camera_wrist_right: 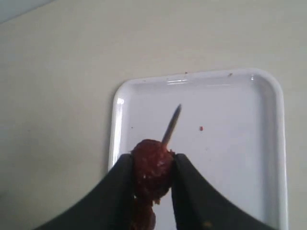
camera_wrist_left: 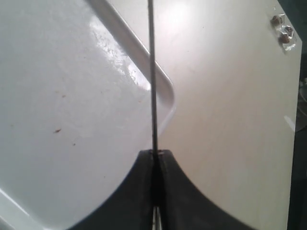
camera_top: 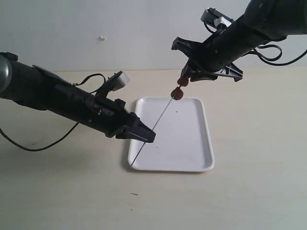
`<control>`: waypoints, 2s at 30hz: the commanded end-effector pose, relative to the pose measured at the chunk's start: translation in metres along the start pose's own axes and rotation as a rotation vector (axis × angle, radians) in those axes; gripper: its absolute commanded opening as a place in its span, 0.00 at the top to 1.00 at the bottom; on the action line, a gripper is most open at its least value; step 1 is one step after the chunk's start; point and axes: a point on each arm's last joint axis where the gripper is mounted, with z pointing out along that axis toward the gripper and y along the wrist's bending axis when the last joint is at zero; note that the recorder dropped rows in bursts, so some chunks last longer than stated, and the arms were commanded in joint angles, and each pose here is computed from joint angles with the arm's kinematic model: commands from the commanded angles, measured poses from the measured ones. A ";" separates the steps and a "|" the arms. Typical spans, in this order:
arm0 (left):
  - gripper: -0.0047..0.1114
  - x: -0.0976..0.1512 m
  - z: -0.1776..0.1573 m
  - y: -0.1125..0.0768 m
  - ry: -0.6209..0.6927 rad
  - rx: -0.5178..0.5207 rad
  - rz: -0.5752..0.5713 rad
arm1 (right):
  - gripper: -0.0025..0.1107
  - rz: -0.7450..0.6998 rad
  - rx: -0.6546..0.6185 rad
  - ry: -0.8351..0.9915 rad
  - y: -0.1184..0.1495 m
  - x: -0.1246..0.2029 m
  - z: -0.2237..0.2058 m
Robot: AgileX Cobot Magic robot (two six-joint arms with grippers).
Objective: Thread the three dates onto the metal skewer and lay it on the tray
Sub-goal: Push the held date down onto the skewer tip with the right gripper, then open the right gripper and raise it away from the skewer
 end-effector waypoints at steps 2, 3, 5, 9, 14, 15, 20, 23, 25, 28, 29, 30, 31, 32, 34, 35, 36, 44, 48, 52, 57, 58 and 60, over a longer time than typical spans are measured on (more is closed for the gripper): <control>0.96 -0.006 -0.001 -0.003 -0.057 0.016 -0.007 | 0.74 -0.024 -0.004 0.020 0.002 0.000 -0.005; 0.96 -0.006 -0.001 -0.003 -0.060 0.017 -0.007 | 0.74 -0.024 -0.004 0.020 0.002 0.000 -0.005; 0.96 -0.007 -0.001 -0.003 -0.069 0.018 -0.007 | 0.74 -0.024 -0.004 0.026 0.002 0.001 -0.005; 0.96 -0.008 -0.001 -0.003 -0.080 0.020 -0.001 | 0.74 -0.024 -0.004 0.026 0.002 0.001 -0.005; 0.96 -0.009 -0.001 -0.003 -0.095 0.023 0.009 | 0.74 -0.047 -0.004 0.030 0.002 0.001 -0.005; 0.96 -0.010 -0.001 -0.004 -0.098 0.023 0.012 | 0.74 -0.047 -0.004 0.030 0.002 0.001 -0.005; 0.96 -0.010 -0.001 -0.004 -0.097 0.023 0.015 | 0.65 -0.049 -0.004 0.022 0.002 0.000 -0.005; 0.96 -0.010 -0.001 -0.004 -0.097 0.023 0.015 | 0.58 -0.049 -0.005 0.018 0.002 0.000 -0.005; 0.96 -0.010 -0.001 -0.004 -0.097 0.023 0.017 | 0.56 -0.049 -0.005 0.014 0.002 -0.001 -0.005; 0.96 -0.009 -0.001 -0.004 -0.096 0.023 0.018 | 0.55 -0.052 -0.004 0.000 0.002 -0.002 -0.005; 0.96 -0.009 -0.001 -0.004 -0.096 0.023 0.018 | 0.55 -0.052 -0.005 -0.005 0.003 -0.002 -0.005; 0.96 -0.009 -0.001 -0.004 -0.096 0.023 0.018 | 0.55 -0.052 -0.005 -0.008 0.003 -0.003 -0.005; 0.96 -0.009 -0.001 -0.004 -0.096 0.023 0.018 | 0.55 -0.053 -0.006 -0.010 0.003 -0.003 -0.006; 0.96 -0.009 -0.001 -0.004 -0.096 0.023 0.018 | 0.55 -0.053 -0.007 -0.013 0.003 -0.003 -0.007; 0.96 -0.009 -0.001 -0.003 -0.094 0.022 0.021 | 0.55 -0.061 -0.009 -0.022 0.005 -0.004 -0.011; 0.96 -0.009 -0.001 -0.003 -0.094 0.022 0.021 | 0.55 -0.064 -0.011 -0.028 0.006 -0.005 -0.013; 0.96 -0.009 -0.001 -0.003 -0.094 0.022 0.021 | 0.55 -0.067 -0.012 -0.030 0.006 -0.005 -0.014; 0.96 -0.009 -0.001 -0.003 -0.086 0.020 0.028 | 0.55 -0.099 -0.031 -0.078 0.014 -0.009 -0.031; 0.96 -0.008 -0.001 -0.003 -0.083 0.020 0.030 | 0.55 -0.116 -0.020 -0.067 0.013 -0.008 -0.032; 0.96 -0.005 -0.001 -0.002 -0.060 0.014 0.004 | 0.55 -0.178 0.018 -0.080 0.012 -0.010 -0.037; 0.96 0.002 0.001 0.002 -0.053 -0.017 -0.097 | 0.56 -0.315 0.079 -0.137 0.015 -0.014 -0.062; 0.96 0.003 0.001 0.003 -0.053 -0.023 -0.119 | 0.58 -0.352 0.083 -0.147 0.017 -0.015 -0.069; 0.96 0.005 0.001 0.003 -0.054 -0.024 -0.138 | 0.65 -0.449 0.084 -0.157 0.021 -0.014 -0.082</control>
